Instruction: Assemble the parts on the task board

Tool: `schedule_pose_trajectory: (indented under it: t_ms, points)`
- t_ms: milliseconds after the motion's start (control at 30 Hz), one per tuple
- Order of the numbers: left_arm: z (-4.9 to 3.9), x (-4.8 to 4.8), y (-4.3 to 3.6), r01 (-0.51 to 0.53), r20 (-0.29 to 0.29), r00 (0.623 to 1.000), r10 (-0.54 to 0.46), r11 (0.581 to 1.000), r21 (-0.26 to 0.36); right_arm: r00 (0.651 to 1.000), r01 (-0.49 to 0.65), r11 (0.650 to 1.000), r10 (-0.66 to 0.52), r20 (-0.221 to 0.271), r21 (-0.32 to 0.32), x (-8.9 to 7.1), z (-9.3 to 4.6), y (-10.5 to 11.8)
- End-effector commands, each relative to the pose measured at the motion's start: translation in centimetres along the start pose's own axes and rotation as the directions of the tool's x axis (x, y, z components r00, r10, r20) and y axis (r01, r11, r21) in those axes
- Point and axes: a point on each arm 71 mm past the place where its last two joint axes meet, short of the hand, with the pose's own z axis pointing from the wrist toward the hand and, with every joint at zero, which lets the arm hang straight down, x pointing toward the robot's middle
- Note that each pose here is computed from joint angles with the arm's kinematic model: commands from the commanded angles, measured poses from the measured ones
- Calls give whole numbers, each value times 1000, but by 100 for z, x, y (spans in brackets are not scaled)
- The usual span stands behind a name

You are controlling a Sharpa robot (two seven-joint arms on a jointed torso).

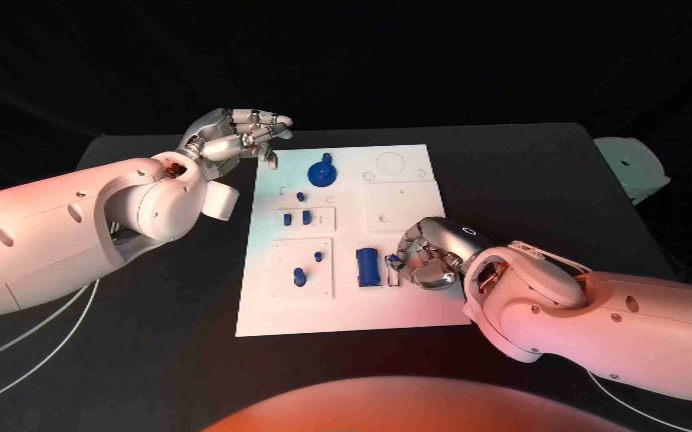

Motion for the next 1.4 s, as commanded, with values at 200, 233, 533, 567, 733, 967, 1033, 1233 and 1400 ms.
schedule_pose_trajectory:
  t_ms: [200, 233, 533, 567, 733, 967, 1033, 1233, 1400]
  points:
    - [-1, 25, -8, 12, -22, 1000, -12, 1000, 1, 998, 35, 999, -35, -54, -5, 62, 16, 31]
    - [-2, 25, -8, 12, -22, 1000, -12, 1000, 1, 998, 37, 999, -37, -53, -6, 63, 16, 35]
    - [-6, 23, -7, 12, -22, 1000, -12, 1000, -2, 998, 55, 998, -56, -43, -12, 60, 26, 38]
    - [-6, 23, -7, 12, -22, 1000, -12, 1000, -2, 997, 58, 998, -58, -42, -12, 59, 26, 39]
    - [-8, 21, -7, 12, -22, 1000, -12, 1000, -3, 997, 63, 998, -63, -39, -18, 61, 27, 53]
    - [-8, 21, -6, 12, -22, 1000, -12, 1000, -4, 997, 63, 998, -63, -31, -25, 62, 31, 74]
    - [-9, 20, -6, 11, -22, 1000, -12, 1000, -5, 997, 63, 998, -63, -31, -27, 63, 31, 78]
    - [-10, 18, -6, 11, -22, 1000, -12, 1000, -6, 997, 64, 998, -65, -30, -28, 63, 30, 78]
    - [-10, 17, -5, 11, -22, 1000, -11, 1000, -6, 998, 65, 998, -66, -25, -25, 54, 28, 62]
